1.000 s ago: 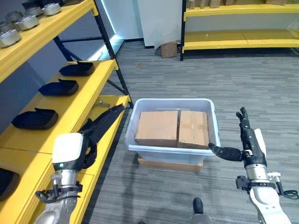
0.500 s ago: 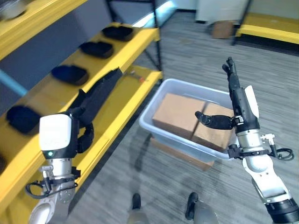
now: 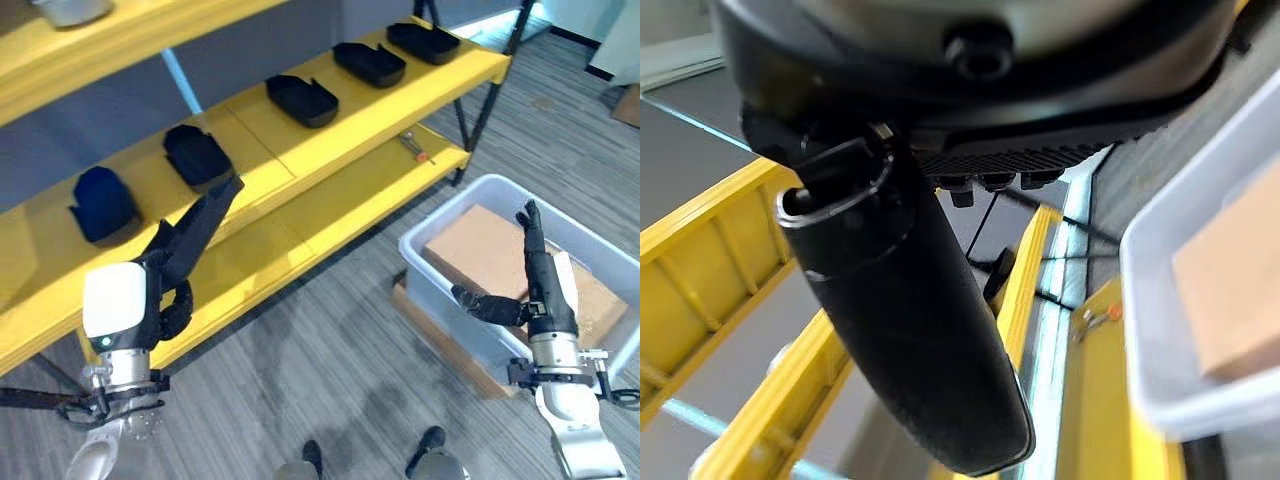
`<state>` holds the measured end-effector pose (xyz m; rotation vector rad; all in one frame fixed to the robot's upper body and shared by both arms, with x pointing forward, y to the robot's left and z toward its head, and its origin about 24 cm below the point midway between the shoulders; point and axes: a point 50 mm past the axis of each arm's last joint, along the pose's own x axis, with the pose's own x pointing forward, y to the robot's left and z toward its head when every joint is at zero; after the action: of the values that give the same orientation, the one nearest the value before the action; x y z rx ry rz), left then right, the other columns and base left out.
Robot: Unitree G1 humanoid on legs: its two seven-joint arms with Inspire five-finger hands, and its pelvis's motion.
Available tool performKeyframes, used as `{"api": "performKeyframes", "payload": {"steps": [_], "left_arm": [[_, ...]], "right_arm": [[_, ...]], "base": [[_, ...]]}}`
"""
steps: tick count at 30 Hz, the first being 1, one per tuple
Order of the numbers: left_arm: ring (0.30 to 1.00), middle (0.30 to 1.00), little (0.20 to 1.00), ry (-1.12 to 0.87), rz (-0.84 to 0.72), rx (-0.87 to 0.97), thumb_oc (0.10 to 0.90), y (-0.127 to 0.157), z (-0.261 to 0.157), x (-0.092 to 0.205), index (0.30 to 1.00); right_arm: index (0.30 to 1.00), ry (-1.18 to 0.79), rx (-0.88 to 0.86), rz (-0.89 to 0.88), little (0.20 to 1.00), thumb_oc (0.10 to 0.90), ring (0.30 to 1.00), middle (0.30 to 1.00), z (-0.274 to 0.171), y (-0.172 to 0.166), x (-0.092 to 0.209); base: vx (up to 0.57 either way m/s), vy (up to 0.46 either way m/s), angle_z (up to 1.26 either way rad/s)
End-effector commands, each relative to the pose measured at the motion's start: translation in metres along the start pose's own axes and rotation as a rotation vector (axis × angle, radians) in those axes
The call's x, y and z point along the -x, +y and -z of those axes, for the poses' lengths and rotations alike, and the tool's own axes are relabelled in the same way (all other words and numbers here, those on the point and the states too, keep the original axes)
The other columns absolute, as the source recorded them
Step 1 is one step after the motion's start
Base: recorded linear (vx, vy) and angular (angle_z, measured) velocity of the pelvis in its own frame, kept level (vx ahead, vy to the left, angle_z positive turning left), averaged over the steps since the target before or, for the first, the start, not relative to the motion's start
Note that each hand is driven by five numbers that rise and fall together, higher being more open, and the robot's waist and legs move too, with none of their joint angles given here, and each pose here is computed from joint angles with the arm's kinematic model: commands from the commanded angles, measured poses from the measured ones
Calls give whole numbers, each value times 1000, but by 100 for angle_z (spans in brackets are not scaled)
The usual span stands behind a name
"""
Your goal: Move parts from the plastic box to the shelf.
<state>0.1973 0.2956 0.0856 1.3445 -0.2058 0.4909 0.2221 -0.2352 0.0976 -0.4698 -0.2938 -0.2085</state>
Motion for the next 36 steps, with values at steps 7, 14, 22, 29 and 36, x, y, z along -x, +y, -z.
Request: {"api": "performKeyframes", "payload": {"steps": [7, 14, 22, 29, 36], "left_arm": [[300, 300, 300, -54, -453, -106, 400, 81, 5, -39, 300], [300, 300, 300, -99, -433, -70, 400, 78, -6, -49, 300], [300, 300, 300, -141, -368, -62, 400, 61, -19, -47, 300], [300, 300, 300, -128, -344, -5, 400, 53, -24, -42, 300], [300, 300, 300, -161, -378, 32, 400, 55, -34, -45, 300]], "right_arm": [[1000, -246, -12, 54, 1000, 900, 1000, 1000, -39, 8, -27], [1000, -230, 27, 46, 1000, 900, 1000, 1000, -35, 4, -15], [1000, -270, 19, 8, 1000, 900, 1000, 1000, -39, 3, -13], [1000, -277, 0, 41, 1000, 900, 1000, 1000, -41, -4, -14], [1000, -314, 37, 65, 1000, 900, 1000, 1000, -46, -13, -16]], "base": [[33, 294, 31], [54, 155, 56], [29, -33, 27], [88, -79, 5], [-16, -13, 33]]}}
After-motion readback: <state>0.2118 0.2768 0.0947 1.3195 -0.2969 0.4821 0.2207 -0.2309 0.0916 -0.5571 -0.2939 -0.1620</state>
